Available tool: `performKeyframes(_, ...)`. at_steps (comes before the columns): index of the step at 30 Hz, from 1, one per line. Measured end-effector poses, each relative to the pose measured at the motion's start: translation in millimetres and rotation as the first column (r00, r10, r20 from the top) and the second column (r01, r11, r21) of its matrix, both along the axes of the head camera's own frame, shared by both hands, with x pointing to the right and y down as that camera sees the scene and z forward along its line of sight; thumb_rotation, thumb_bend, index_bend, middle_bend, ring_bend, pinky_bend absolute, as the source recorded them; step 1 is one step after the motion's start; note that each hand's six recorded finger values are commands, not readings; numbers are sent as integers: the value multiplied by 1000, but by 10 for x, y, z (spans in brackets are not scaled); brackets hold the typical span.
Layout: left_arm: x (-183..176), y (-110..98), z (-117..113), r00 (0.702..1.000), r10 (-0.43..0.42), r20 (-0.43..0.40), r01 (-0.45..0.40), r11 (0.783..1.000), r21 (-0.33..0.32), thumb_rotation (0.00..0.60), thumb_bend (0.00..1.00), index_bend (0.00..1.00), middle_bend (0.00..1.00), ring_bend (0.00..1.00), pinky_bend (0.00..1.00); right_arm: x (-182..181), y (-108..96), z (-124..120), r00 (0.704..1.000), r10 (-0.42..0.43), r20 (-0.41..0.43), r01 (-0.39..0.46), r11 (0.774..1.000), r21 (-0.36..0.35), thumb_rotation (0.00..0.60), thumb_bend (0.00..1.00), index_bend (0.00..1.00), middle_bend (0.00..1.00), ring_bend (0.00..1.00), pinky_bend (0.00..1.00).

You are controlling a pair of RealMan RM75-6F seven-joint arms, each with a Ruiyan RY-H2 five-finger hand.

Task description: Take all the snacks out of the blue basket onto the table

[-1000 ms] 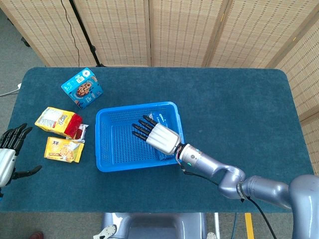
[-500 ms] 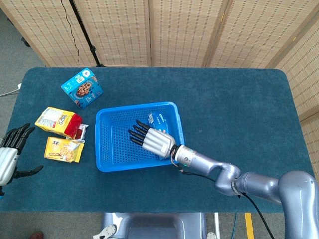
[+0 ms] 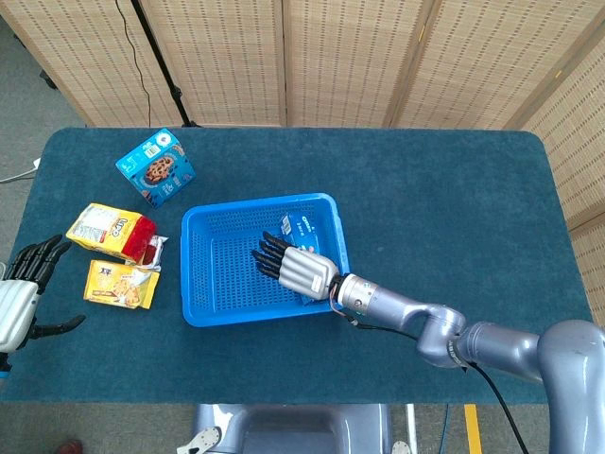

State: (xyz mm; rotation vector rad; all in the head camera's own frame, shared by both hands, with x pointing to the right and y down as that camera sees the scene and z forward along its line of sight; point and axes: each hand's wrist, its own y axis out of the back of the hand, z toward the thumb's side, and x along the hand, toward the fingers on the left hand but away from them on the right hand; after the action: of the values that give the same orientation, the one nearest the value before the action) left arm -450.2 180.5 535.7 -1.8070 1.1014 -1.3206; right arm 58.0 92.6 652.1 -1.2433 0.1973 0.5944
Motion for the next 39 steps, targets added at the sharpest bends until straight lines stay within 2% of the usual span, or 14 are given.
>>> performKeyframes(16, 15, 9, 20, 1000, 8, -10, -9, 1000, -12, 600, 0, 0, 0, 0, 0, -33, 159, 195, 983, -128, -128, 129, 992, -3, 600, 0, 5, 0, 0, 0)
performKeyframes(19, 13, 7, 23, 1000, 9, -12, -9, 1000, -15, 600, 0, 0, 0, 0, 0, -64, 179, 235, 979, -143, -142, 145, 989, 3, 600, 0, 39, 0, 0, 0)
performKeyframes(22, 13, 6, 25, 1000, 9, -18, -9, 1000, -18, 600, 0, 0, 0, 0, 0, -98, 194, 280, 977, -154, -150, 158, 987, 10, 600, 0, 133, 0, 0, 20)
performKeyframes(26, 2, 0, 28, 1000, 7, -22, -8, 1000, -23, 600, 0, 0, 0, 0, 0, -134, 217, 344, 974, -165, -155, 168, 986, 8, 600, 0, 342, 99, 26, 183)
performKeyframes(31, 0, -8, 42, 1000, 6, -27, -7, 999, -32, 600, 0, 0, 0, 0, 0, -162, 263, 377, 972, -189, -138, 192, 981, 2, 600, 19, 539, 338, 242, 437)
performKeyframes(33, 6, -9, 46, 1000, 8, -28, -9, 999, -34, 600, 0, 0, 0, 0, 0, -178, 283, 369, 973, -200, -116, 201, 979, 2, 600, 151, 621, 437, 345, 536)
performKeyframes(35, 11, -5, 49, 1000, 10, -28, -11, 999, -36, 600, 0, 0, 0, 0, 0, -197, 298, 343, 974, -207, -86, 208, 978, 1, 600, 269, 680, 496, 405, 598)
performKeyframes(39, 18, 1, 57, 1000, 12, -29, -13, 999, -42, 600, 0, 0, 0, 0, 0, -237, 310, 243, 974, -226, -18, 226, 974, 17, 600, 313, 715, 534, 445, 641)
